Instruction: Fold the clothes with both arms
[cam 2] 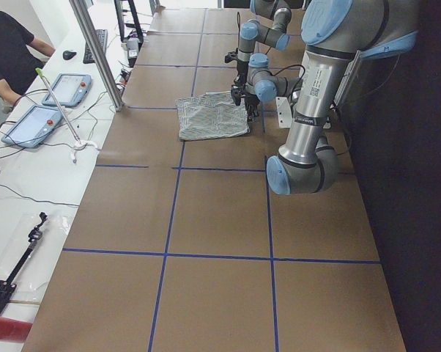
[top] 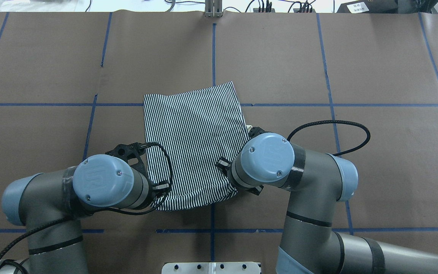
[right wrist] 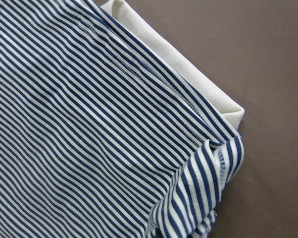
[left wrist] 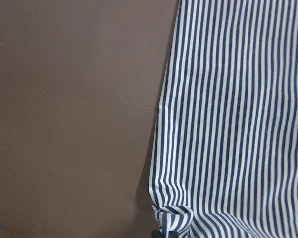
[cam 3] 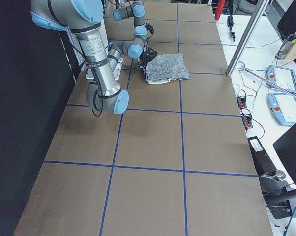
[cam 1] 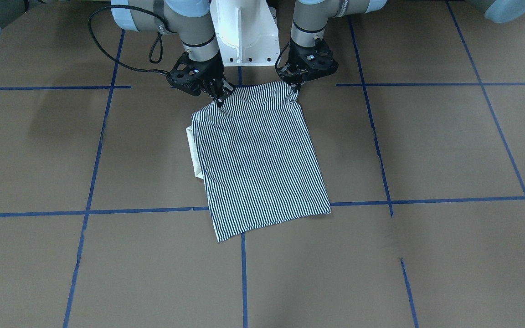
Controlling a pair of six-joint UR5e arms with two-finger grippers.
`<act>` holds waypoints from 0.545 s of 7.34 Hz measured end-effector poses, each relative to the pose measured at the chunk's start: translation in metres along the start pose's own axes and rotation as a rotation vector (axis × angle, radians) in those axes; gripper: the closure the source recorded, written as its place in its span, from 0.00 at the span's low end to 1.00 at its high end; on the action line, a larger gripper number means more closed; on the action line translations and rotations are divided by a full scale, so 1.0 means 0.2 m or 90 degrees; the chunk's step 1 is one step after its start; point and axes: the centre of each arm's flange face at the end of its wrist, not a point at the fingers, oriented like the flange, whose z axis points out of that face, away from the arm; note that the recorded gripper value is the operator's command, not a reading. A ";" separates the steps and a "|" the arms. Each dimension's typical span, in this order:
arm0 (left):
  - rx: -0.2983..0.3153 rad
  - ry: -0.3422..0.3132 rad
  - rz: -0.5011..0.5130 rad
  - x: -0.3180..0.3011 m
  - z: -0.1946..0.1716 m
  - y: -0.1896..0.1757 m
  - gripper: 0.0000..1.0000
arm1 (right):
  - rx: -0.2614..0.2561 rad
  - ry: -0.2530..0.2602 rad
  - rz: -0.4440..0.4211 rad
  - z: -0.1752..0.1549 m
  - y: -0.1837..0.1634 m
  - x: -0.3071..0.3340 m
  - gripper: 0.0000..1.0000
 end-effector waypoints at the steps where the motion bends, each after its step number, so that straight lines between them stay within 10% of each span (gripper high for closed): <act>1: 0.006 0.005 -0.006 0.01 -0.01 -0.04 1.00 | 0.007 -0.012 0.007 0.00 -0.06 -0.03 1.00; 3: 0.051 0.022 -0.037 0.05 -0.02 -0.33 1.00 | 0.027 -0.047 0.022 0.07 -0.25 -0.19 1.00; 4: 0.086 0.035 -0.044 0.08 0.02 -0.59 0.35 | 0.046 -0.069 0.025 0.14 -0.40 -0.37 0.80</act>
